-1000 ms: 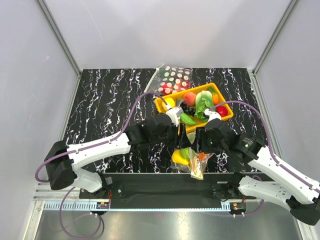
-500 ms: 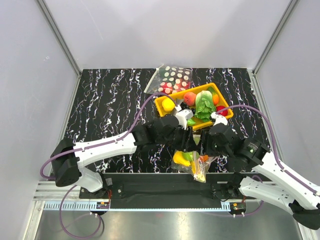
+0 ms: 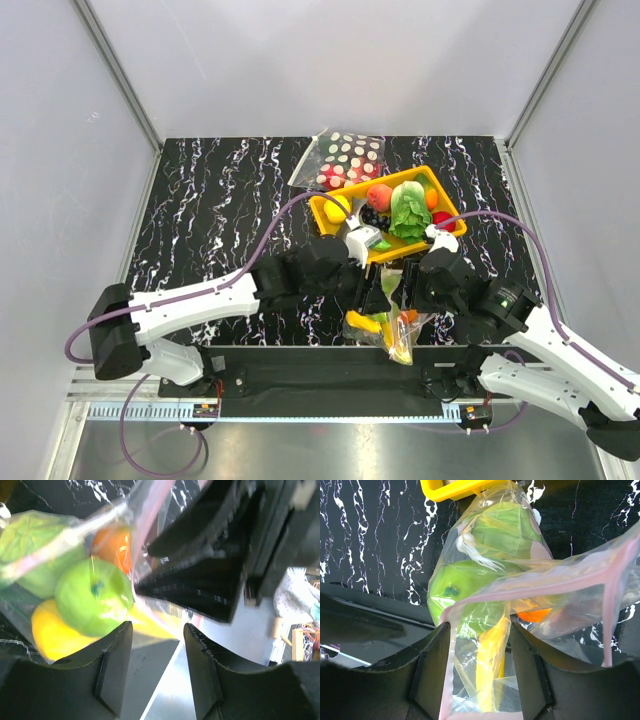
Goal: Open the zip-top bag and remove the fake food
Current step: Pick up the fake fruit from the zipper food storage bag.
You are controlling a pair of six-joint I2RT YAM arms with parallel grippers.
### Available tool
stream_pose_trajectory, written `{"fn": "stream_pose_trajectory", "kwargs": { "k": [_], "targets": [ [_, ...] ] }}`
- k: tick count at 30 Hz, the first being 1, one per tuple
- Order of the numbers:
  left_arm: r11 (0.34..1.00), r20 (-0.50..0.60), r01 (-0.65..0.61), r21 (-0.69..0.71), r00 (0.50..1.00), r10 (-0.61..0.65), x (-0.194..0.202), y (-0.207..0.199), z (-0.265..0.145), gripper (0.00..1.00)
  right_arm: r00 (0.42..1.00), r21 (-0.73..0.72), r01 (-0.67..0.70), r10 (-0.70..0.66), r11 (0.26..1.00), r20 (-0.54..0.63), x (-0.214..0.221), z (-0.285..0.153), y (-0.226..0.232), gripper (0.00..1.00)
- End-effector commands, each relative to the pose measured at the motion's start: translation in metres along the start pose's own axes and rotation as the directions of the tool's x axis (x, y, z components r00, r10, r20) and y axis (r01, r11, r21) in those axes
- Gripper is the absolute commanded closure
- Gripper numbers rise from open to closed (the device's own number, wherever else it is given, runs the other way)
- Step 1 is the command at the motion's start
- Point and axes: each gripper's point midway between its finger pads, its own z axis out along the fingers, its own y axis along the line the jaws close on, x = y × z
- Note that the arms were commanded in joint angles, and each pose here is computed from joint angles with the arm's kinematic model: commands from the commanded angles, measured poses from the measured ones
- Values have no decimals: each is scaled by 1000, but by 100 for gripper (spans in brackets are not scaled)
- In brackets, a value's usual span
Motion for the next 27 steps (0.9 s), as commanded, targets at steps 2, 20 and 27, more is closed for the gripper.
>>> {"fn": "stream_pose_trajectory", "kwargs": {
  "k": [2,20,27],
  "targets": [
    [999,27,-33,22,999,32,-1,-7,-11,48,997,-12,-31,32,999,66,-14,-2,5,41],
    [998,-55,-57,-3,997,57,-4,-16,44,46,997,-74,-31,37,997,71,-20,-8,18,39],
    [999,-51,-31,-37,998,29,-11,-15,44,94,998,-125,-35,41,992,44,-11,-9,24,36]
  ]
}}
